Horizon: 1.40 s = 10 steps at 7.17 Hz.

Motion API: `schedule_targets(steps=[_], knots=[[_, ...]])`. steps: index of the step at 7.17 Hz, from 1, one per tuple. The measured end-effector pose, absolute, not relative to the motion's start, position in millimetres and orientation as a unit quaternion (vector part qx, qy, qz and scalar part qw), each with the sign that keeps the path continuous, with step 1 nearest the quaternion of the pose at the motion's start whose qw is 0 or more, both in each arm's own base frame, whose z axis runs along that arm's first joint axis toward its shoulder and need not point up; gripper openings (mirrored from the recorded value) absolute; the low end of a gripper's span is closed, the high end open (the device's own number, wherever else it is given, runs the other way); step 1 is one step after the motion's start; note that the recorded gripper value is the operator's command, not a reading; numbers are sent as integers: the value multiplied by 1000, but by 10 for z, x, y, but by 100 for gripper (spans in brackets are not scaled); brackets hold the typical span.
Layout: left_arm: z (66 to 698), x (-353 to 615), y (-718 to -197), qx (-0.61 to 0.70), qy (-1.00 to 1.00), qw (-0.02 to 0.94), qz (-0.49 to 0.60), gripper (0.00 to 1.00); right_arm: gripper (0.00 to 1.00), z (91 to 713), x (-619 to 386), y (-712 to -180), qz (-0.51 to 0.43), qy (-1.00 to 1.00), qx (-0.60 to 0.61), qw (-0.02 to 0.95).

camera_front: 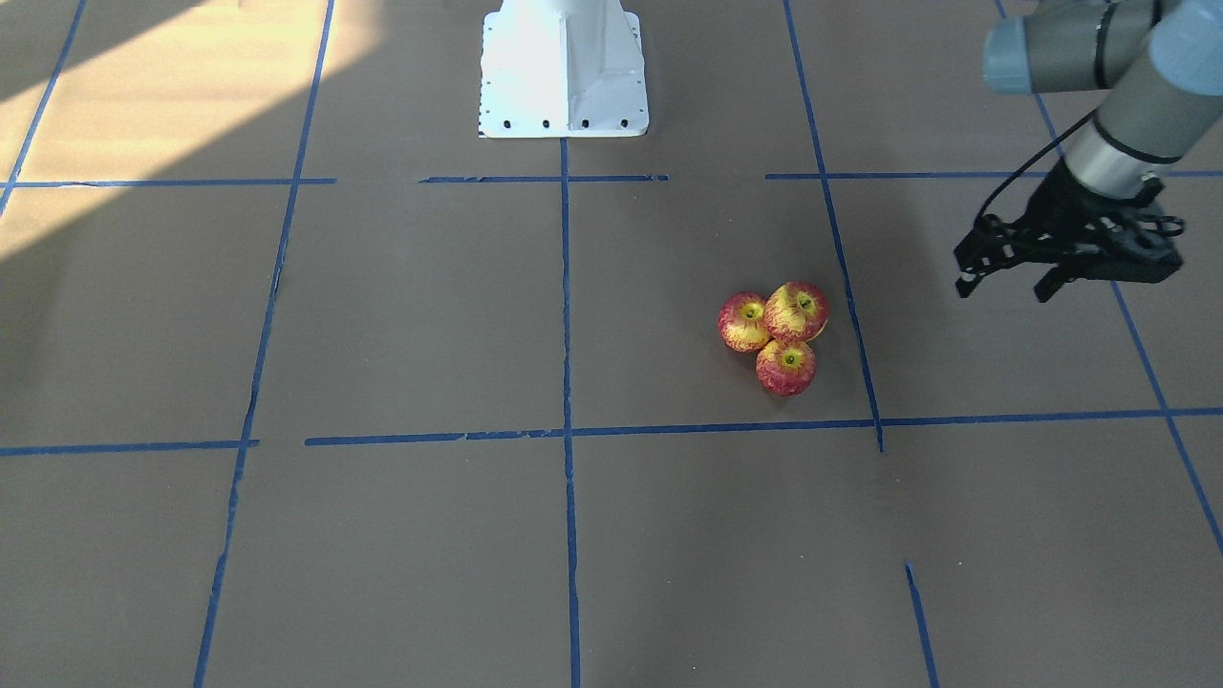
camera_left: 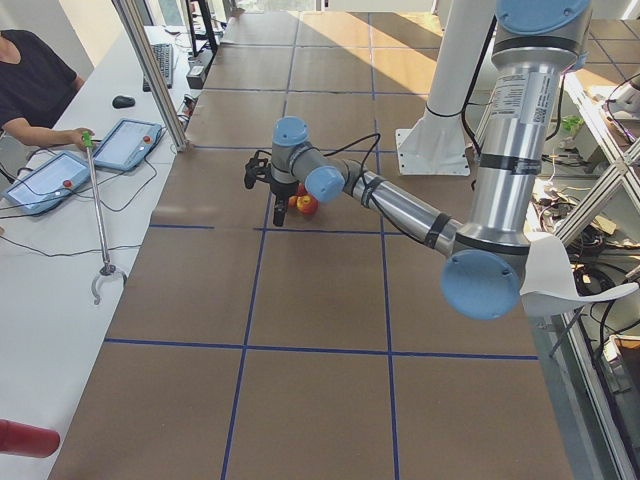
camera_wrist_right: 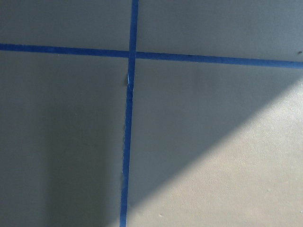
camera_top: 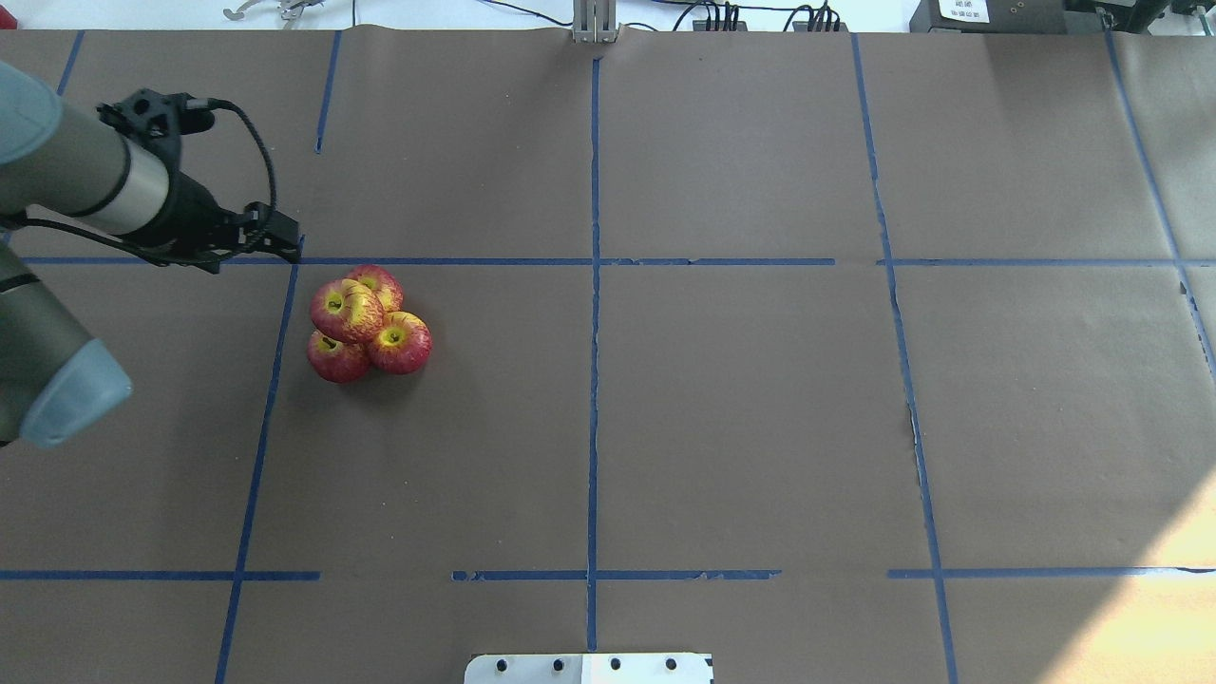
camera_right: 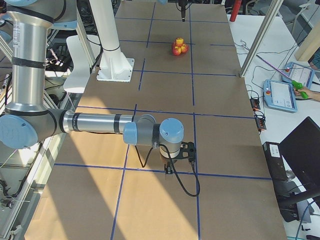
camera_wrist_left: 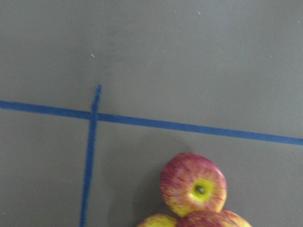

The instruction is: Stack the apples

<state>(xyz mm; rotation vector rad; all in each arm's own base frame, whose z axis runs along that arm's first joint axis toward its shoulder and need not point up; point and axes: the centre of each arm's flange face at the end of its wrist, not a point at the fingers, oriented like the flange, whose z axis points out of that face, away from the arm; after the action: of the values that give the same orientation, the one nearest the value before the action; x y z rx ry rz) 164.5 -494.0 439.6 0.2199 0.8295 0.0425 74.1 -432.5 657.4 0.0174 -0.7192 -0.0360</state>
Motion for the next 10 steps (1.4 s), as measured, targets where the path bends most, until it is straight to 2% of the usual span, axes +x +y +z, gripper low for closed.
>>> schedule_targets(steps=[5, 10], knots=[[5882, -558, -4763, 116, 327, 934, 83, 100, 100, 6573, 741, -4325, -18, -352, 9, 936], [6293, -799, -4622, 33, 376, 924, 54, 100, 100, 6573, 741, -4325, -18, -352, 9, 936]])
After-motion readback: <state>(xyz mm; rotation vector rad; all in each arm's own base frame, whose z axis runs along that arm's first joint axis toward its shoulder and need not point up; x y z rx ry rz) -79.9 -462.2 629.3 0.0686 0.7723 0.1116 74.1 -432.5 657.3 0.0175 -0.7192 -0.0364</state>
